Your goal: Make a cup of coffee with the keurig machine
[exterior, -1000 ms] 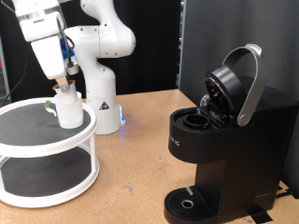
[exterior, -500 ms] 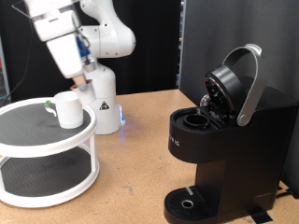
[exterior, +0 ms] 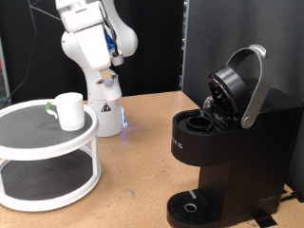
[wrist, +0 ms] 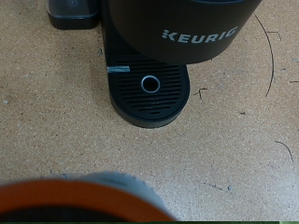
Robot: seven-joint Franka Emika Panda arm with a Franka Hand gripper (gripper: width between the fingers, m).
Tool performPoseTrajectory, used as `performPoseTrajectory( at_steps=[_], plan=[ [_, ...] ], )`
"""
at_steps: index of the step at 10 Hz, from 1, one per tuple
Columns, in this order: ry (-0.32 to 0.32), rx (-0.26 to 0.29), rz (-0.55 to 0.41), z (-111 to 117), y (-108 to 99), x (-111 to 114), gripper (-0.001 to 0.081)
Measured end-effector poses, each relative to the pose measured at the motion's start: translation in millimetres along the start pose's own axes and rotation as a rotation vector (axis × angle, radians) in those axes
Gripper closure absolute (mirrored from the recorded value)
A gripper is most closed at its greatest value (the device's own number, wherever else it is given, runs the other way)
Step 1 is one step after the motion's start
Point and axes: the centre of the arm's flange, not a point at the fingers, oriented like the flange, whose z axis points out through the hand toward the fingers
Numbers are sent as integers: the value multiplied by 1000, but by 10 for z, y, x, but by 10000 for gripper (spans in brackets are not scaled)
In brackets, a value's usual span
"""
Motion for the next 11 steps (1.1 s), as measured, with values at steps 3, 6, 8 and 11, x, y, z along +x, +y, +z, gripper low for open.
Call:
performPoseTrajectory(
  at_steps=[3, 6, 8, 11],
  plan=[
    [43, 26, -13, 2, -68, 142, 359],
    [52, 47, -48, 1, -161, 486, 359],
    [36, 65, -71, 29, -163, 719, 359],
    [26, 87, -93, 93, -160, 1046, 359]
  ],
)
